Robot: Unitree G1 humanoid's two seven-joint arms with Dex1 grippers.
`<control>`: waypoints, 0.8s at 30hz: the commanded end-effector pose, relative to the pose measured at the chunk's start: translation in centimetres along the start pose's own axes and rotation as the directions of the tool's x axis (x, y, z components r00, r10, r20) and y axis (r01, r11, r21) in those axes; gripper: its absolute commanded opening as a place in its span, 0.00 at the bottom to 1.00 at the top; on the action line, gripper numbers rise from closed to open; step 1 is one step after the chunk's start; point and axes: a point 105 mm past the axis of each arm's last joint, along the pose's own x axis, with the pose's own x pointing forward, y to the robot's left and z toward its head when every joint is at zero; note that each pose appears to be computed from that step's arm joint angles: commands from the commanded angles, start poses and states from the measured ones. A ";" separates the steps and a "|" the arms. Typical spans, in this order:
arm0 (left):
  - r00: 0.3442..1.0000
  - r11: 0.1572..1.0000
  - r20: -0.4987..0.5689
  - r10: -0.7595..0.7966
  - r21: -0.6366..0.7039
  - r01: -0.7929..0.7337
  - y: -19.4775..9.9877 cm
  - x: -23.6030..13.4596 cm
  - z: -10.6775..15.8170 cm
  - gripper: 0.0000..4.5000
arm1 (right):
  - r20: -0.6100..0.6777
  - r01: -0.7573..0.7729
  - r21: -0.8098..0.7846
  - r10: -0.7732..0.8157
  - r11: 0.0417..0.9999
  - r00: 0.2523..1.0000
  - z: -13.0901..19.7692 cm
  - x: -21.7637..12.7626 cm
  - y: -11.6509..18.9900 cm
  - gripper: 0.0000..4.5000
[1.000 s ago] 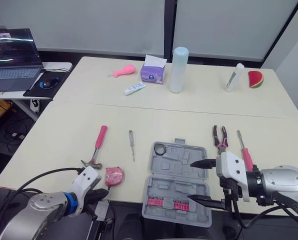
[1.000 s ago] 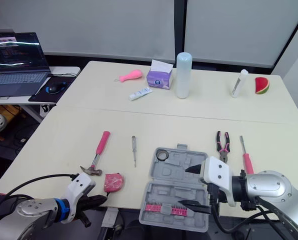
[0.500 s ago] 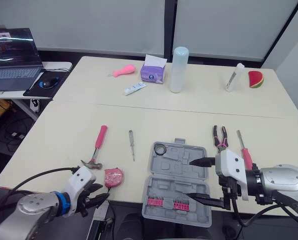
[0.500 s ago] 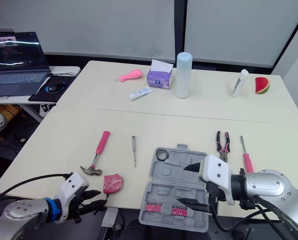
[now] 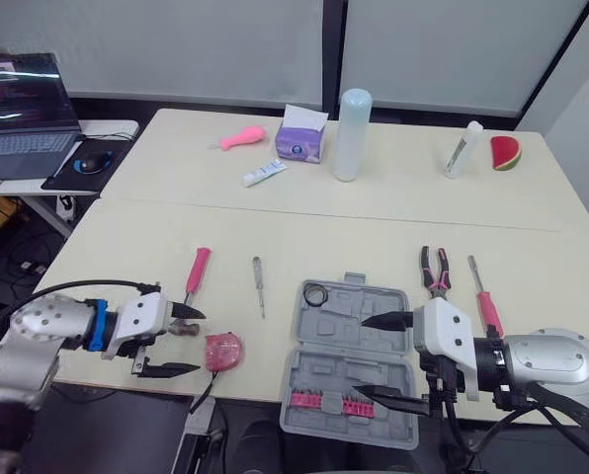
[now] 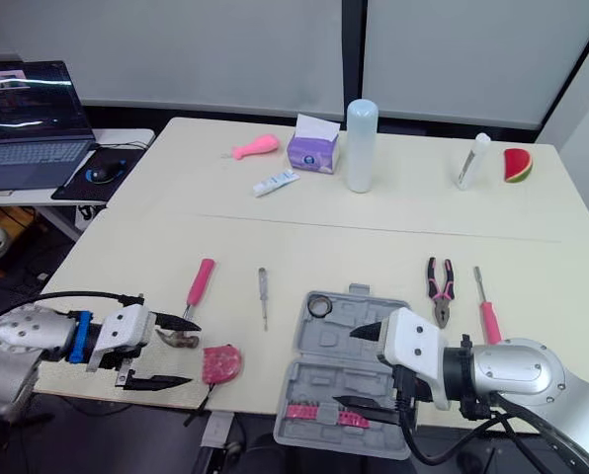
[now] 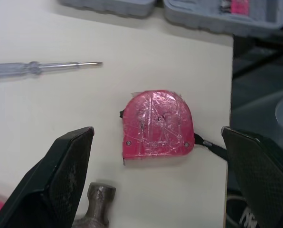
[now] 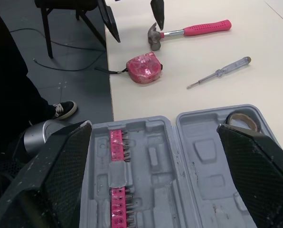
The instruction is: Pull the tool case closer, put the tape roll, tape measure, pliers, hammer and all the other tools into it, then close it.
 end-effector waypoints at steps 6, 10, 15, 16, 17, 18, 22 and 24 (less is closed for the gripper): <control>0.998 0.998 -0.014 -0.060 -0.016 0.060 0.1 2.0 -0.9 1.00 | 0.013 0.009 -0.011 -0.009 1.000 1.000 0.5 0.3 0.6 1.00; 0.999 0.999 -0.037 -0.032 -0.046 0.030 0.0 2.6 -1.3 1.00 | 0.011 0.015 -0.006 -0.015 1.000 1.000 0.3 0.3 0.6 1.00; 0.998 0.996 -0.055 -0.011 -0.085 0.006 -0.7 3.0 -2.1 1.00 | 0.011 0.016 -0.005 -0.016 1.000 1.000 0.2 0.4 0.5 1.00; 0.998 0.996 -0.056 -0.003 -0.091 -0.002 -0.8 3.1 -2.2 1.00 | 0.011 0.016 -0.006 -0.016 1.000 1.000 0.2 0.4 0.5 1.00; 0.998 0.996 -0.057 -0.002 -0.091 -0.003 -0.9 3.3 -2.3 1.00 | 0.011 0.017 -0.007 -0.017 1.000 1.000 0.2 0.4 0.5 1.00; 0.999 0.995 -0.049 0.009 -0.102 -0.014 -0.8 3.5 -2.3 1.00 | 0.012 0.017 -0.007 -0.017 1.000 1.000 0.2 0.4 0.5 1.00; 0.998 0.991 -0.038 0.048 -0.122 -0.052 -0.6 4.2 -2.4 1.00 | 0.014 0.017 -0.009 -0.017 1.000 1.000 0.2 0.4 0.4 1.00; 0.998 0.990 -0.037 0.052 -0.126 -0.056 -0.7 4.4 -2.5 1.00 | 0.014 0.017 -0.009 -0.017 1.000 1.000 0.2 0.4 0.4 1.00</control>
